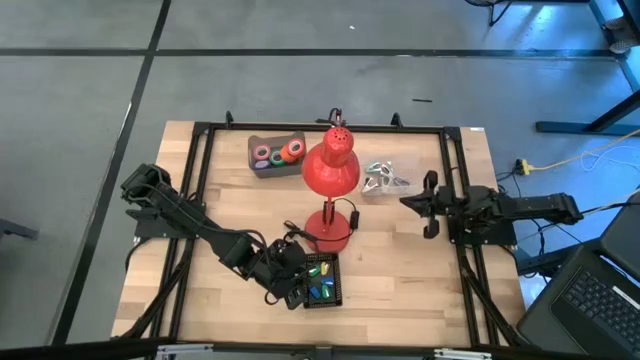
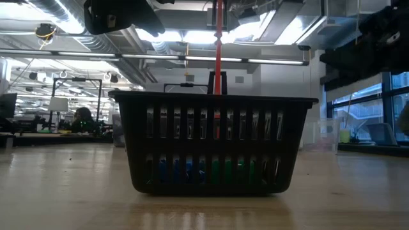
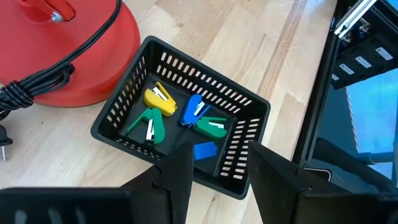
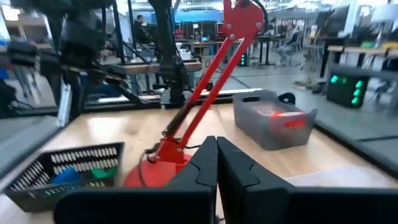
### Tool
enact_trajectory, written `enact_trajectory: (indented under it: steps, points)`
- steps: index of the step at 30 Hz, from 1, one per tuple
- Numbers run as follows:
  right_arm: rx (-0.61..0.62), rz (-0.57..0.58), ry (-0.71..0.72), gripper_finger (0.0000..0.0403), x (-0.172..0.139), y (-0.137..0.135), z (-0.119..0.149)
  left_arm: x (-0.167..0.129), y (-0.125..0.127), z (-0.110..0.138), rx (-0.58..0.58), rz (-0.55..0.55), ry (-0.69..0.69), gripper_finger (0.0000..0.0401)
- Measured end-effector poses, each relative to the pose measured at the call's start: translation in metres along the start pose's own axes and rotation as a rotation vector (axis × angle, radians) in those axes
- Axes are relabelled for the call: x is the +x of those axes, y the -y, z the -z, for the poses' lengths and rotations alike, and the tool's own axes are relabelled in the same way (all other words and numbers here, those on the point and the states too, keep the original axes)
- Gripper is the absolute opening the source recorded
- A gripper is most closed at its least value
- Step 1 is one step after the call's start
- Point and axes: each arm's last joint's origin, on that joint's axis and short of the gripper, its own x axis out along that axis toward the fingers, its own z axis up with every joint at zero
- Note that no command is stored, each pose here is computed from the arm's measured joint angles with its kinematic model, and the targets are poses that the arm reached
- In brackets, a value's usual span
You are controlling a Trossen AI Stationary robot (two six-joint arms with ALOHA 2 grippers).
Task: Pick and place Stapler, Stapler remover, tape
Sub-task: Return to Home Position
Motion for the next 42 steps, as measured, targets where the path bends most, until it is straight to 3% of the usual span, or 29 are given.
enact_trajectory:
  steps: [5, 30, 42]
  points:
    - [-0.092, 0.058, 0.001, 0.0013, 0.000, 0.002, 0.000, 0.000, 0.000, 0.000, 0.000, 0.000, 0.000, 0.0141]
    - [-0.094, 0.060, 0.003, 0.0026, 0.000, 0.002, 0.000, -0.004, 0.003, 0.005, 0.014, 0.013, -0.006, 0.0141]
    - [-0.094, 0.060, 0.002, 0.0026, 0.000, 0.002, 0.000, -0.050, 0.011, 0.003, 0.014, 0.158, -0.018, 0.0141]
